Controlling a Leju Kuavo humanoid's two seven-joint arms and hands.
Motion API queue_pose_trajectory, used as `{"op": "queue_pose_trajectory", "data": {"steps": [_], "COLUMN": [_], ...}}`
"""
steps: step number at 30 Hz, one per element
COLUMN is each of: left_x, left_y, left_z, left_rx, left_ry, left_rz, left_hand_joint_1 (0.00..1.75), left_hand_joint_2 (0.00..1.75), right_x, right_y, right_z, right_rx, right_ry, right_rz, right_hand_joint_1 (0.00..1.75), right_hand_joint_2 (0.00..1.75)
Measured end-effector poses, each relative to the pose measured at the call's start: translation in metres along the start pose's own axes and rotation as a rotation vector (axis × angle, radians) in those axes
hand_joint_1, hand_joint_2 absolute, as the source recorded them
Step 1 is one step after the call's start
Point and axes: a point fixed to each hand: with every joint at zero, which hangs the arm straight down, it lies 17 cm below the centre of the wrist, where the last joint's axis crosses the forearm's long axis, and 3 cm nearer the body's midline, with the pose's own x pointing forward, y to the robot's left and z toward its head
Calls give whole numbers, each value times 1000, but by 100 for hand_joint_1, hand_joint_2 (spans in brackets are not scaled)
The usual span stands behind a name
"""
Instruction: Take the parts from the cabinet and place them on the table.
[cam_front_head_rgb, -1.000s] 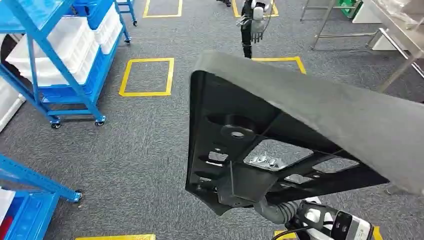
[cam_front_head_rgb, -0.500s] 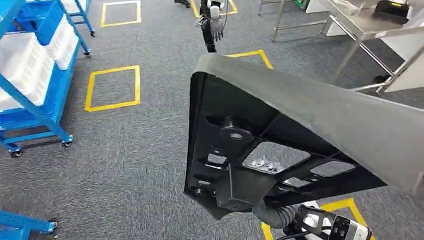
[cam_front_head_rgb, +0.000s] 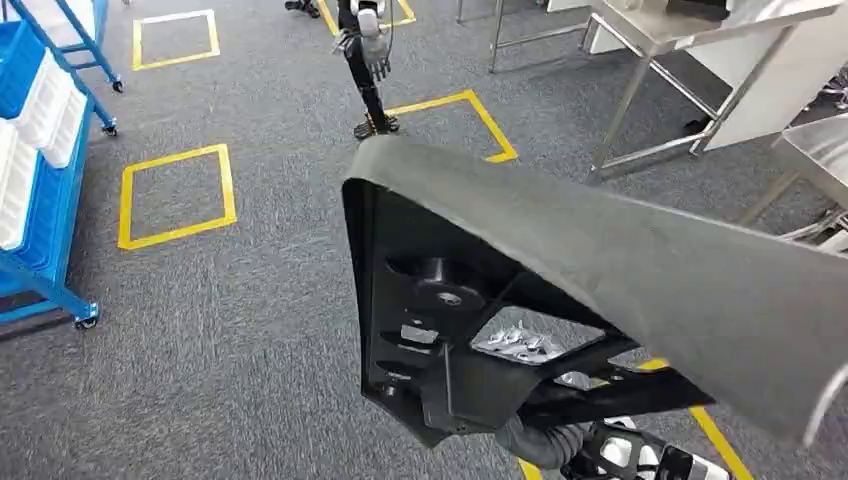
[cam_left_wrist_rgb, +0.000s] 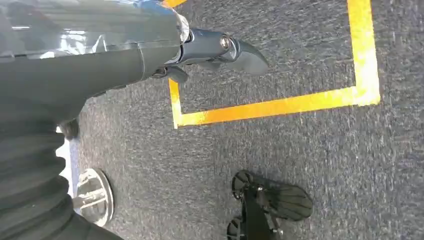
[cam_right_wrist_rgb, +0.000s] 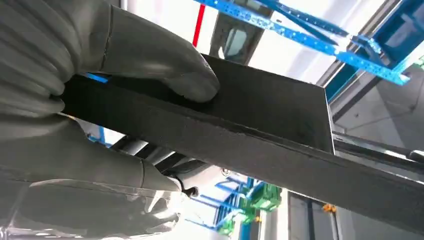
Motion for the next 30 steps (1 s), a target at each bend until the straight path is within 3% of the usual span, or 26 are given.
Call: {"op": "queue_pose_trajectory", "data": {"steps": [30], "left_x": [-3], "left_y": [-4], "left_z": [2], "left_rx": [-7], "left_ry": [0], "left_rz": [10], "left_hand_joint_1": [0], "left_hand_joint_2": [175], "right_x": [0], "right_y": [5], "right_z": [-2], "right_rx": [-2], "right_ry": [-5], "right_rz": [-6], "right_hand_joint_1": [175], "right_hand_joint_2": [175]}}
